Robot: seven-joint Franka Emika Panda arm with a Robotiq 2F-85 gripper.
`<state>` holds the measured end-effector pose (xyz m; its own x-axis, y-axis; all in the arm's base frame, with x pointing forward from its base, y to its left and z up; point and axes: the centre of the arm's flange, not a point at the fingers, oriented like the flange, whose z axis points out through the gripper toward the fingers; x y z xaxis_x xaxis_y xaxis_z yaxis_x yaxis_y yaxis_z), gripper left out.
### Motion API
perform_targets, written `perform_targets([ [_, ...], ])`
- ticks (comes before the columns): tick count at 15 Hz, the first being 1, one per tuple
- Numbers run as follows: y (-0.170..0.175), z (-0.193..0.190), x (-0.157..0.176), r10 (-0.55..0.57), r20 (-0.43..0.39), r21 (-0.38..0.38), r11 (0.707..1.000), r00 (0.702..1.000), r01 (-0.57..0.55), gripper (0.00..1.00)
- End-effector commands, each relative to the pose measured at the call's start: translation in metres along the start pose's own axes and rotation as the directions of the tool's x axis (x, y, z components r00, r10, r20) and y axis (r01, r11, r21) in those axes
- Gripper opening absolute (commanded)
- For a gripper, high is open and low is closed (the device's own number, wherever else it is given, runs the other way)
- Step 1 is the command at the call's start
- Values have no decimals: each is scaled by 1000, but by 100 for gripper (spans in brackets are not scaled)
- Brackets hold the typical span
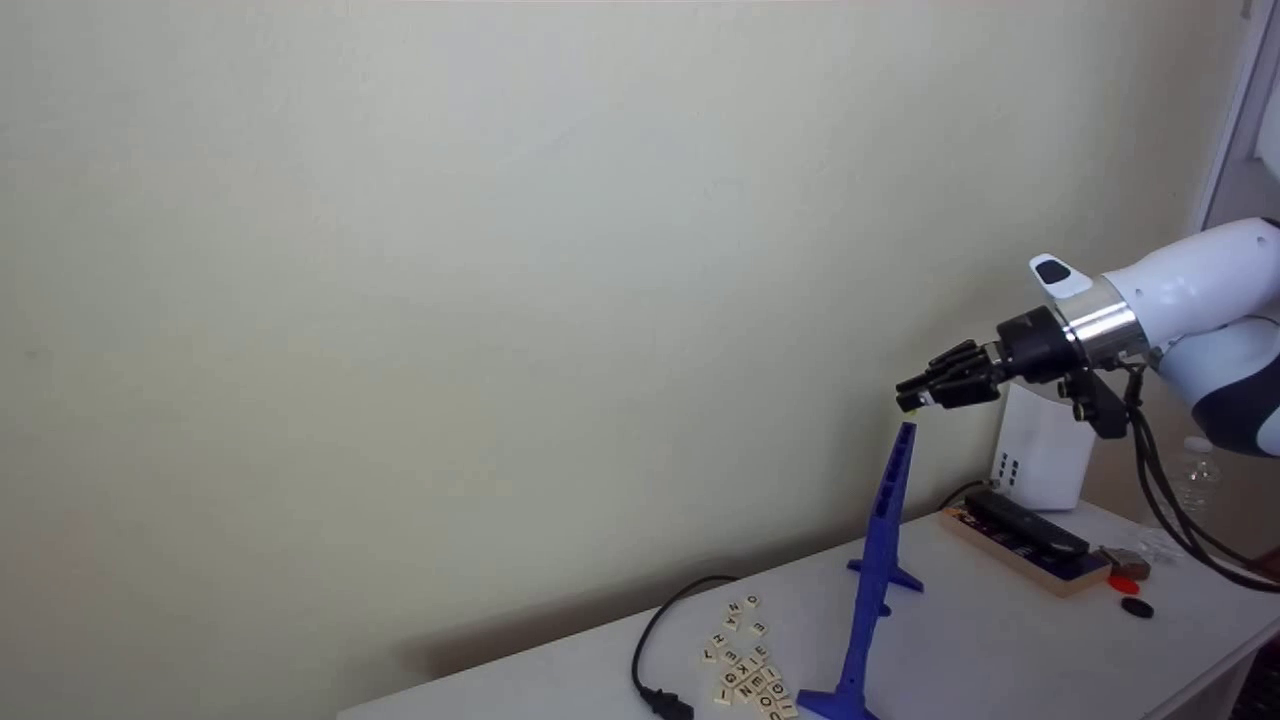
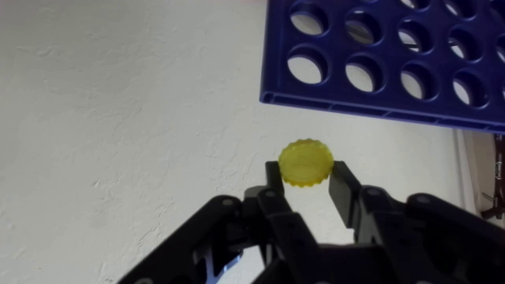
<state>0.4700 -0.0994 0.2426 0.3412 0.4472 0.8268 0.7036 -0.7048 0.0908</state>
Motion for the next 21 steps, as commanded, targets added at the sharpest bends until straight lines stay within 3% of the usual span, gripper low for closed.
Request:
perform_targets([
  [1, -1, 2, -7, -4, -41, 2, 1000, 999, 4, 11],
  [13, 1, 1, -25, 7, -120, 4, 1000, 993, -6, 11],
  [21, 3, 9, -28, 8, -127, 14, 1000, 992, -6, 11],
])
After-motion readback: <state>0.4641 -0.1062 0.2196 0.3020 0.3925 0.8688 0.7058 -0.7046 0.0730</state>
